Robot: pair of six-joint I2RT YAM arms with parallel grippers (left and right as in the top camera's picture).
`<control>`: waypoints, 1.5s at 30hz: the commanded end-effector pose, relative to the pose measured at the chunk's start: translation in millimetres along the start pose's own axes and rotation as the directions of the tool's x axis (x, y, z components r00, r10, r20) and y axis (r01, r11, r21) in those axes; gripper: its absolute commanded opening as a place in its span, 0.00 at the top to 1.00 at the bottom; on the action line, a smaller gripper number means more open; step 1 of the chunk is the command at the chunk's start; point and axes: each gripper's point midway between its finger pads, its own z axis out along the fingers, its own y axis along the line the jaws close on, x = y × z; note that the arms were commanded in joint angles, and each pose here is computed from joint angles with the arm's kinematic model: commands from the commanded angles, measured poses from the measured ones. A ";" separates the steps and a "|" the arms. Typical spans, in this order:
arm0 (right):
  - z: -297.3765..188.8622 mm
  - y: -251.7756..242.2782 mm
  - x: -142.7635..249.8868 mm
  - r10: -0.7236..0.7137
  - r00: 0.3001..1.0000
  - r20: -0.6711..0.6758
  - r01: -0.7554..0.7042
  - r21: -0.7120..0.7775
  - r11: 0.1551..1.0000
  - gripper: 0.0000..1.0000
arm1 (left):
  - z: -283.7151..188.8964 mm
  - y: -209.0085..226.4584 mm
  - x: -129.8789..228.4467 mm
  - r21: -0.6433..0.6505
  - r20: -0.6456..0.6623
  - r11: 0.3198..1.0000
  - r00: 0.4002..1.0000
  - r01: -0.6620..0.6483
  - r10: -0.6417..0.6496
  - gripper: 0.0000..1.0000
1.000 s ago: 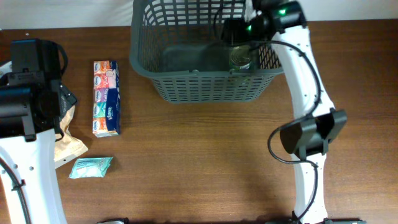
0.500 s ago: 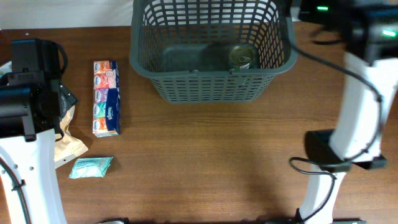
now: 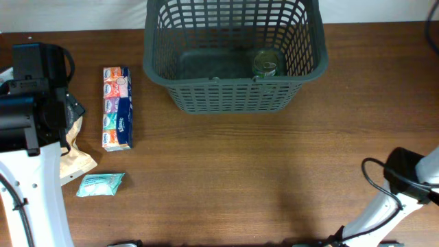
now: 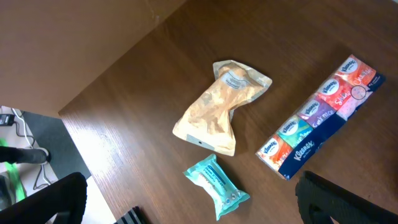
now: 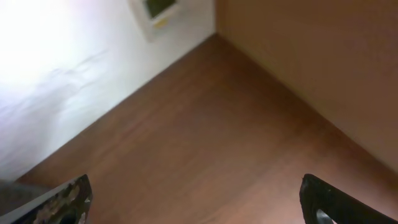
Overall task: Pack container
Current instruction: 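Retract the right gripper to the right side, then move the left gripper to the Kleenex tissue packs and grasp them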
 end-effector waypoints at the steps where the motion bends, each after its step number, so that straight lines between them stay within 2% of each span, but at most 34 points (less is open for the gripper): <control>1: 5.0 -19.3 6.7 0.036 0.998 -0.046 -0.034 0.042 0.999 0.01 | 1.6 -0.1 0.5 -0.002 -0.006 1.000 1.000 0.010 -0.010 0.00; 8: 59.7 -32.3 57.3 0.039 0.954 -0.298 -0.007 0.111 0.994 0.01 | 1.6 -0.8 0.7 0.001 -0.008 1.000 1.000 0.011 -0.011 0.00; 14: 97.9 -39.1 102.0 0.043 0.885 -0.463 0.028 0.145 0.989 0.01 | 0.3 -23.9 -2.9 0.118 -0.019 0.992 0.999 0.050 -0.048 0.00; 17: 107.3 -41.0 115.1 0.045 0.864 -0.502 0.038 0.153 0.988 0.01 | -1.6 -35.1 3.1 0.180 -0.058 0.982 0.997 0.054 -0.044 0.00; 25: 113.5 -43.0 127.1 0.047 0.842 -0.538 0.047 0.159 0.986 0.01 | -5.7 -50.7 9.6 0.266 -0.106 0.962 0.994 0.065 -0.038 0.00; 31: 113.5 -43.3 127.1 0.047 0.842 -0.538 0.047 0.160 0.986 0.01 | -14.9 -75.7 23.1 0.397 -0.194 0.914 0.981 0.080 -0.001 0.00; 34: 113.4 -43.2 127.0 0.047 0.842 -0.538 0.047 0.160 0.986 0.01 | -17.4 -93.0 6.5 0.468 -0.126 0.883 0.992 0.046 0.015 0.00; 37: 113.5 -43.2 127.1 0.047 0.842 -0.538 0.047 0.160 0.986 0.01 | -28.0 -122.3 -11.3 0.596 -0.034 0.802 0.997 -0.035 0.069 0.01; 39: 113.5 -43.3 127.1 0.047 0.842 -0.538 0.047 0.160 0.986 0.01 | -28.9 -136.0 -21.3 0.633 0.015 0.771 0.996 -0.076 0.086 0.00; 42: 113.5 -43.0 127.1 0.047 0.842 -0.538 0.047 0.159 0.986 0.01 | -15.6 -149.4 -25.8 0.625 0.046 0.769 0.990 -0.135 0.136 0.00; 45: 113.5 -43.3 127.1 0.047 0.842 -0.538 0.047 0.160 0.986 0.01 | 30.9 -157.6 -14.2 0.516 -0.017 0.836 0.973 -0.187 0.228 0.00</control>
